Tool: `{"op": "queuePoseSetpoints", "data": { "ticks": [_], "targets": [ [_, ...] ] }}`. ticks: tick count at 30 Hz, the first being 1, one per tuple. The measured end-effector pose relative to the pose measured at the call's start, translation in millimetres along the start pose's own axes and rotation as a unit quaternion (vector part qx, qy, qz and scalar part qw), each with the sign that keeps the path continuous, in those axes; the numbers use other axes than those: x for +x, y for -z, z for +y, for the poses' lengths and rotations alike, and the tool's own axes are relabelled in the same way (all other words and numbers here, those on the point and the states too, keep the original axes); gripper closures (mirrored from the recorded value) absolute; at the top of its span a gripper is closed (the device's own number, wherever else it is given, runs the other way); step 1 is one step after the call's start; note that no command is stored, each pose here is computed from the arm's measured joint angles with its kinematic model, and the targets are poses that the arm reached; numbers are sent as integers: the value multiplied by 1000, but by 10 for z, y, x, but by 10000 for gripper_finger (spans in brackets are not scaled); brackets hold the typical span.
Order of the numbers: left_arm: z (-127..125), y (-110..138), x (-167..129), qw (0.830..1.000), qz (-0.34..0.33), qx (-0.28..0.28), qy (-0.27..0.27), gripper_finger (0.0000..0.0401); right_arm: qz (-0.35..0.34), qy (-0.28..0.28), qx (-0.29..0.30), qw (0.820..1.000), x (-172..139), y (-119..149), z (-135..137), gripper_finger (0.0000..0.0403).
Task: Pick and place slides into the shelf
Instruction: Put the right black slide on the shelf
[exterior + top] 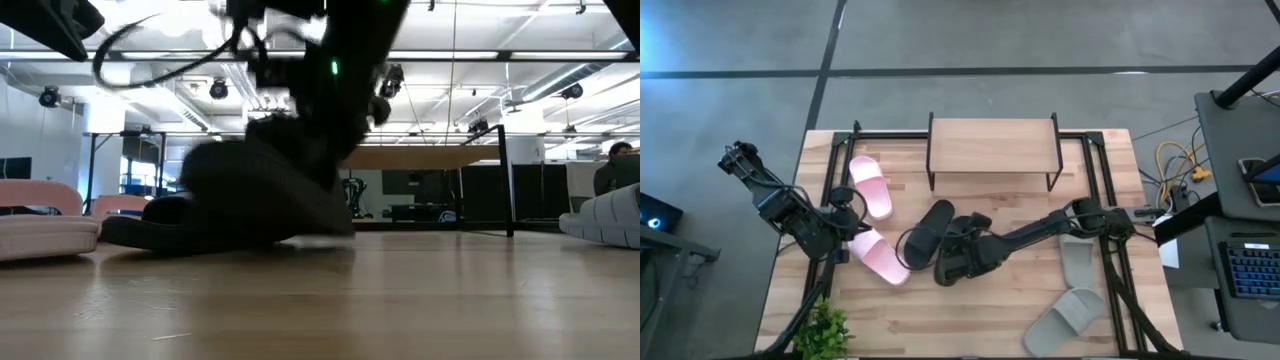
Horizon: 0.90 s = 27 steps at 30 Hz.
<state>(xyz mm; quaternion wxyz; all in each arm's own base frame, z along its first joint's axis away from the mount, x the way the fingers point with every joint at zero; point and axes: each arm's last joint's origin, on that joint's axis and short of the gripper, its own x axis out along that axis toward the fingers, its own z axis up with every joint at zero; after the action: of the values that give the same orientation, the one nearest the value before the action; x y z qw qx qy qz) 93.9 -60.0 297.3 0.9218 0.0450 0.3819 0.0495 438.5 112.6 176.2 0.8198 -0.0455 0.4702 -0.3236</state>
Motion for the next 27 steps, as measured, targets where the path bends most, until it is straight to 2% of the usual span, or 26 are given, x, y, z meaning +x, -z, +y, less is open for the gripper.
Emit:
{"op": "queuePoseSetpoints", "data": {
  "ticks": [4, 6, 8, 10, 12, 14, 16, 18, 23, 27],
  "targets": [
    [18, 6, -19, 1000, -4, -4, 3, 401, -63, -19, 37, 997, -554, -300, -220, 390],
    [33, 1, -42, 1000, -9, -8, 6, 401, -104, -11, 35, 994, -819, -437, -350, 390],
    [50, -1, -61, 1000, -17, -12, 5, 401, -144, 15, 14, 989, -993, -571, -463, 390],
    [64, -3, -70, 999, -29, -17, -3, 401, -166, 72, -31, 983, -1032, -696, -605, 390],
    [84, 4, -71, 999, -42, -28, -21, 401, -163, 116, -62, 978, -963, -834, -799, 390],
    [111, -6, -84, 996, -66, -41, -50, 401, -137, 127, -68, 980, -820, -952, -1042, 390],
    [139, -19, -96, 990, -93, -53, -87, 401, -105, 119, -77, 984, -612, -1051, -1291, 390],
    [161, -29, -108, 985, -114, -57, -116, 401, -78, 113, -111, 984, -379, -1122, -1512, 390],
    [161, -56, -118, 981, -133, -72, -121, 401, -82, 56, -181, 979, 107, -1322, -2023, 390],
    [178, -65, -125, 974, -151, -73, -153, 401, -89, 83, -213, 969, 293, -1415, -2383, 390]
  ]
}}
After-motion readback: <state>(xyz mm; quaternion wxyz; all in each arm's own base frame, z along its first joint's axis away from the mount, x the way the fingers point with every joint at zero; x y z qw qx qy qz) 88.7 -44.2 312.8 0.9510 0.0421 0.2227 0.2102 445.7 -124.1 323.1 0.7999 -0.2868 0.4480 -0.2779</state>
